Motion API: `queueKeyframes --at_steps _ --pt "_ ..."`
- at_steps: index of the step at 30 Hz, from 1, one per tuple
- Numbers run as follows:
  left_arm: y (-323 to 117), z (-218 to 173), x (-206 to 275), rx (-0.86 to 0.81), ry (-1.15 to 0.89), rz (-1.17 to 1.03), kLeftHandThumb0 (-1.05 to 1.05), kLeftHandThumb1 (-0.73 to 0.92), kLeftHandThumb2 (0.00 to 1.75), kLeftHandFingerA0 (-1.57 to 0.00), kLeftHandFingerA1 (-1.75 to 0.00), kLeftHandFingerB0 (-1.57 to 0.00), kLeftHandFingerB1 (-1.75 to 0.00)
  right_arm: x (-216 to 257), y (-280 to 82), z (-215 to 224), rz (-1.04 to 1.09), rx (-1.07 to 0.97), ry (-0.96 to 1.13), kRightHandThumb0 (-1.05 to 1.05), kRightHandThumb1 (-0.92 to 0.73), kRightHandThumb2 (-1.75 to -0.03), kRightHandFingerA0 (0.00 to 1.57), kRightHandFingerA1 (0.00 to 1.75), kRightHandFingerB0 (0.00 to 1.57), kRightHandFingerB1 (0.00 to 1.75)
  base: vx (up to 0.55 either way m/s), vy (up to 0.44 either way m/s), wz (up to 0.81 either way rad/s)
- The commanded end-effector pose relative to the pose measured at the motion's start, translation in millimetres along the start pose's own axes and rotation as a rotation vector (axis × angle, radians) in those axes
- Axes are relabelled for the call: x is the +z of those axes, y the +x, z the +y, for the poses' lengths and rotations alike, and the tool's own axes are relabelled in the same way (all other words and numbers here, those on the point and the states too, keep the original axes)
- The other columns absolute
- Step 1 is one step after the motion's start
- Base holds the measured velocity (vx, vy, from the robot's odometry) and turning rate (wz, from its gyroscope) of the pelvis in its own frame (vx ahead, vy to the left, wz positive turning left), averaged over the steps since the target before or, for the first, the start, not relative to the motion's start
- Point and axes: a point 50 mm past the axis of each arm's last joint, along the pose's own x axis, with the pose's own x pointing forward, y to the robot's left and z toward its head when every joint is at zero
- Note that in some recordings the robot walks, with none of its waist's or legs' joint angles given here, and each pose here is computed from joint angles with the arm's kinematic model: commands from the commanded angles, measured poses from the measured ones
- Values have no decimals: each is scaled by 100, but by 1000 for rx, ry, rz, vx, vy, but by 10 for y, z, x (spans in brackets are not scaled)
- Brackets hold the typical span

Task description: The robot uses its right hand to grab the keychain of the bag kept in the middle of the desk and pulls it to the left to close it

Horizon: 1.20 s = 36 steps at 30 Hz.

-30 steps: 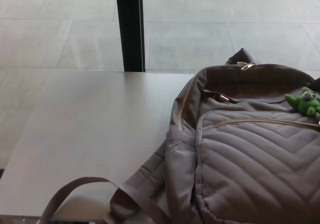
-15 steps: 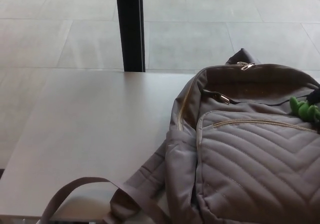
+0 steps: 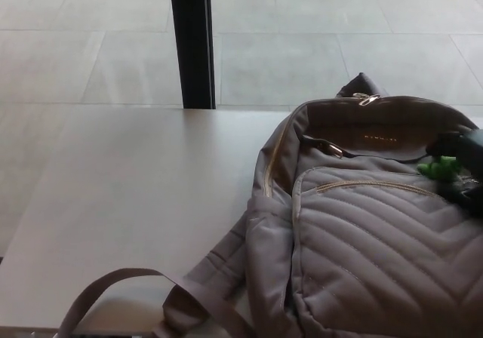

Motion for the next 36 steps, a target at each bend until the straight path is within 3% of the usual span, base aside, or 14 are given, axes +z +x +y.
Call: queueKeyframes --at_steps 1,2,3,4,7,8,9,10,12,13,23,31,33,36 --pt "-9 31 10 0 18 -2 -52 90 67 -75 -51 -67 -49 85 4 39 -7 35 -60 -69 -77 -64 29 88 8 28 0 0 0" --pt "-4 34 4 5 18 4 -53 90 67 -76 -52 -69 -50 103 -4 11 -23 37 -85 -75 -62 -95 38 74 0 24 0 0 0" --pt "-2 34 5 6 13 4 -54 89 67 -78 -53 -70 -50 95 -3 7 -32 37 -70 -66 -73 -62 49 81 0 21 0 0 0" --pt "0 33 4 5 -7 5 -55 89 67 -77 -54 -69 -50 94 -14 -2 -36 34 -70 -63 -71 -65 68 101 0 18 0 0 0" --pt "-1 33 1 4 -14 3 -56 89 67 -78 -56 -71 -51 70 -26 3 -41 45 -84 -63 -54 -86 83 97 2 28 0 0 0" --pt "-1 34 0 3 -10 3 -56 89 67 -77 -54 -70 -51 62 -27 9 -39 51 -93 -54 -68 -60 84 105 12 27 0 0 0" --pt "-3 30 -2 3 1 1 -57 89 67 -79 -55 -73 -51 26 -32 36 -21 78 -132 -41 -71 -61 89 104 28 31 0 0 0" --pt "-5 22 -1 2 10 -3 -58 89 66 -80 -59 -73 -52 -21 -42 68 9 115 -170 -45 -59 -84 88 107 25 44 0 0 0" --pt "-1 14 7 -4 12 -6 -58 89 66 -80 -59 -73 -52 -34 -45 64 23 126 -176 -45 -59 -84 88 107 25 44 0 0 0" --pt "-5 10 10 -1 50 -11 -57 91 67 -80 -58 -72 -51 -54 -44 78 38 136 -192 -36 -70 -61 86 113 33 31 0 0 0" --pt "0 5 -1 -34 76 18 -58 91 67 -79 -59 -79 -53 -158 -40 192 124 204 -244 -34 -75 -65 64 144 41 35 0 0 0" --pt "-7 -10 -30 -62 64 32 -59 91 67 -79 -59 -78 -53 -27 -22 280 117 252 -215 -28 -75 -62 70 97 53 37 0 0 0" --pt "-5 -8 -21 -71 63 31 -58 92 68 -75 -60 -74 -53 -50 -19 315 127 252 -261 -30 -77 -65 65 135 58 46 0 0 0" --pt "-20 0 -28 -77 78 25 -58 92 68 -76 -59 -75 -53 -83 -6 356 127 250 -275 -31 -74 -64 67 142 56 46 0 0 0"
